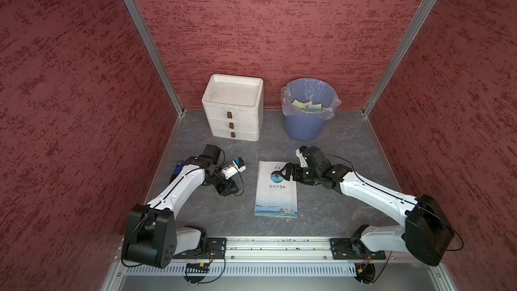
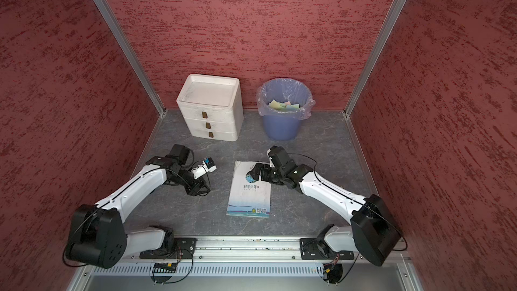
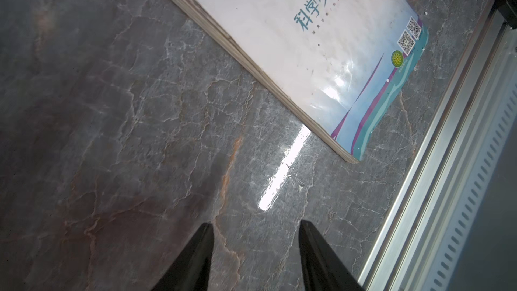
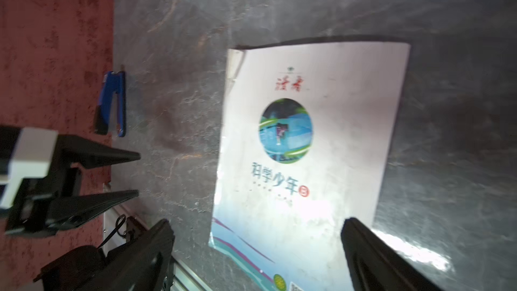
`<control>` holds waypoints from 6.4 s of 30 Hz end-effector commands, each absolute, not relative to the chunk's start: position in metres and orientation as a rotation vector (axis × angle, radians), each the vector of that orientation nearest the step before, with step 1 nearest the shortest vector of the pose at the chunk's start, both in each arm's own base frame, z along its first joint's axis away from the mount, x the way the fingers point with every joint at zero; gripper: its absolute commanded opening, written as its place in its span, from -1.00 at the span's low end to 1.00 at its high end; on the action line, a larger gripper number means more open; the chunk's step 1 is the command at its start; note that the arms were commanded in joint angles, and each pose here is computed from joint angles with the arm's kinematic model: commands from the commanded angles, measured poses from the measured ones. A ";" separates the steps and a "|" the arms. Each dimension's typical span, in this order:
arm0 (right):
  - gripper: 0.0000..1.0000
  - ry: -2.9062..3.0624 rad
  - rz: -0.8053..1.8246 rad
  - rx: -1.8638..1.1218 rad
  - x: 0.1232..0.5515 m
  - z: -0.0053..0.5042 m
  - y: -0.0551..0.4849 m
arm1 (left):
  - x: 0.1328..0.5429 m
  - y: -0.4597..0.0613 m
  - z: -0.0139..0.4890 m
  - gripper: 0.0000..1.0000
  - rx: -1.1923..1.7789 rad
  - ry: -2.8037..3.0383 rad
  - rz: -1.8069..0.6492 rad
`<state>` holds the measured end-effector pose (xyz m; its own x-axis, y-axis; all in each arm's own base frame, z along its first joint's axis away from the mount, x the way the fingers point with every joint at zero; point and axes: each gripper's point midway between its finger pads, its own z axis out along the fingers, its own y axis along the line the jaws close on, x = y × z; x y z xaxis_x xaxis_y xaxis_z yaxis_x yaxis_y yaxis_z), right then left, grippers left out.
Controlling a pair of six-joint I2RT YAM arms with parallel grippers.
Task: Peel off the used sticky note
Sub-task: Close the book at the center of the board, then adjust the book at the center of the board, then reset both arms
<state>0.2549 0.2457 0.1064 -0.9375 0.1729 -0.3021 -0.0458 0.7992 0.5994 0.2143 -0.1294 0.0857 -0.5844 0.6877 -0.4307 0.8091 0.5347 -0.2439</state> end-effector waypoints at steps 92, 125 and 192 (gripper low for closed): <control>0.93 2.634 0.513 0.102 0.265 0.118 0.274 | 0.234 -0.140 0.094 0.93 1.102 2.511 -0.680; 0.95 2.728 0.514 0.100 0.233 0.077 0.249 | 0.253 -0.138 0.091 0.98 0.950 2.498 -0.732; 0.97 1.616 -0.011 -0.103 0.365 0.130 0.030 | 0.361 -0.024 0.132 1.00 0.107 1.615 -0.071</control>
